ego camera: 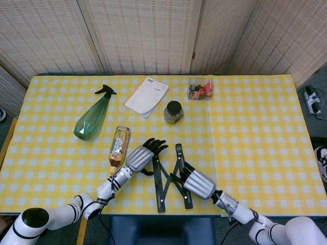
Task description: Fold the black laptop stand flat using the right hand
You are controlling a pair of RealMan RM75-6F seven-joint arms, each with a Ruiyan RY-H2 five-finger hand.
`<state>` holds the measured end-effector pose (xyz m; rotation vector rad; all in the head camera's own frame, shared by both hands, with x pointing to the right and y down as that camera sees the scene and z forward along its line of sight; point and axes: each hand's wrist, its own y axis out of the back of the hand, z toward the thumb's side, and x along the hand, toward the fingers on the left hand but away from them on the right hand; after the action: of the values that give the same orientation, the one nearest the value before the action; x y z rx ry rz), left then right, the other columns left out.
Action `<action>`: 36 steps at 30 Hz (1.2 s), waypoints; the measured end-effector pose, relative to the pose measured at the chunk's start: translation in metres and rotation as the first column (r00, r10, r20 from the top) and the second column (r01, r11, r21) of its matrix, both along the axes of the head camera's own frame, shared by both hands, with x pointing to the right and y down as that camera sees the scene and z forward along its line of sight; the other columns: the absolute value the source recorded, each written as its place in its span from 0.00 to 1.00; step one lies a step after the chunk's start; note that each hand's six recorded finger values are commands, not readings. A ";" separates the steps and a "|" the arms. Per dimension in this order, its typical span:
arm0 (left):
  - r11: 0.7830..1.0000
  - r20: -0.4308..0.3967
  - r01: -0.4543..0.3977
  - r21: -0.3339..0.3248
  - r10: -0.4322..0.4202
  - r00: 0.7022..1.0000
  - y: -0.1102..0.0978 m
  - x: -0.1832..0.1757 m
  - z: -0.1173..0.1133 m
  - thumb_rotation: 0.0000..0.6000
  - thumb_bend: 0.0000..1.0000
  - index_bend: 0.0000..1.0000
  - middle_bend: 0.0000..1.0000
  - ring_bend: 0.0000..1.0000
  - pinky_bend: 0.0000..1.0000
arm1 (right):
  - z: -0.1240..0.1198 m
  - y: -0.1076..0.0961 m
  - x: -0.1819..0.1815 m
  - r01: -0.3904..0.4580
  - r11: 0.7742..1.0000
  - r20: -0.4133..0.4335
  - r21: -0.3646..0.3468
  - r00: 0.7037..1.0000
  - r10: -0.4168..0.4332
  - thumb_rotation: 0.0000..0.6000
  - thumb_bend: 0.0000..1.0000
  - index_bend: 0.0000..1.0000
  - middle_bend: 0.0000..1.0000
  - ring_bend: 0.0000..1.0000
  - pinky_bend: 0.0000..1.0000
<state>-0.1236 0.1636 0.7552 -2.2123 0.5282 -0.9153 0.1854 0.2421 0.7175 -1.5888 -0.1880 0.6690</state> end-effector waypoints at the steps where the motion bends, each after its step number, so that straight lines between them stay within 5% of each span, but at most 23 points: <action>1: 1.000 -0.001 -0.001 -0.001 0.001 1.000 0.000 0.001 0.000 1.00 0.12 0.00 0.02 0.00 0.00 | 0.000 0.000 -0.003 0.003 1.000 0.004 0.001 1.000 -0.003 1.00 0.35 0.19 0.49 0.43 0.25; 13: 1.000 -0.010 -0.007 0.004 0.007 1.000 -0.001 0.005 -0.004 1.00 0.12 0.00 0.02 0.00 0.00 | -0.002 0.004 -0.030 0.024 1.000 0.052 -0.006 0.998 -0.024 1.00 0.35 0.19 0.47 0.42 0.25; 20: 0.999 -0.008 0.019 0.032 -0.018 1.000 -0.010 -0.011 -0.012 1.00 0.12 0.00 0.02 0.00 0.00 | -0.015 0.000 -0.032 0.033 0.996 0.084 -0.077 0.996 -0.027 1.00 0.35 0.01 0.24 0.24 0.22; 23: 0.998 -0.012 0.035 0.047 -0.035 0.999 -0.016 -0.021 -0.019 1.00 0.12 0.00 0.02 0.00 0.00 | -0.025 -0.003 -0.035 0.060 0.988 0.083 -0.141 0.995 -0.049 1.00 0.35 0.00 0.13 0.15 0.11; 30: 0.995 -0.026 0.075 0.072 -0.074 0.997 -0.025 -0.041 -0.038 1.00 0.12 0.00 0.01 0.00 0.00 | -0.035 -0.012 -0.044 0.181 0.940 -0.052 -0.290 0.978 -0.204 1.00 0.35 0.00 0.00 0.00 0.00; 36: 0.992 -0.020 0.100 0.076 -0.098 0.995 -0.025 -0.054 -0.044 1.00 0.12 0.00 0.01 0.00 0.00 | -0.033 -0.024 -0.051 0.278 0.904 -0.207 -0.325 0.912 -0.355 1.00 0.35 0.00 0.00 0.00 0.00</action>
<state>-0.1780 0.1383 0.7115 -2.1421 0.6748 -0.9138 0.1340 0.2180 0.6840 -1.7379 0.3799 0.6599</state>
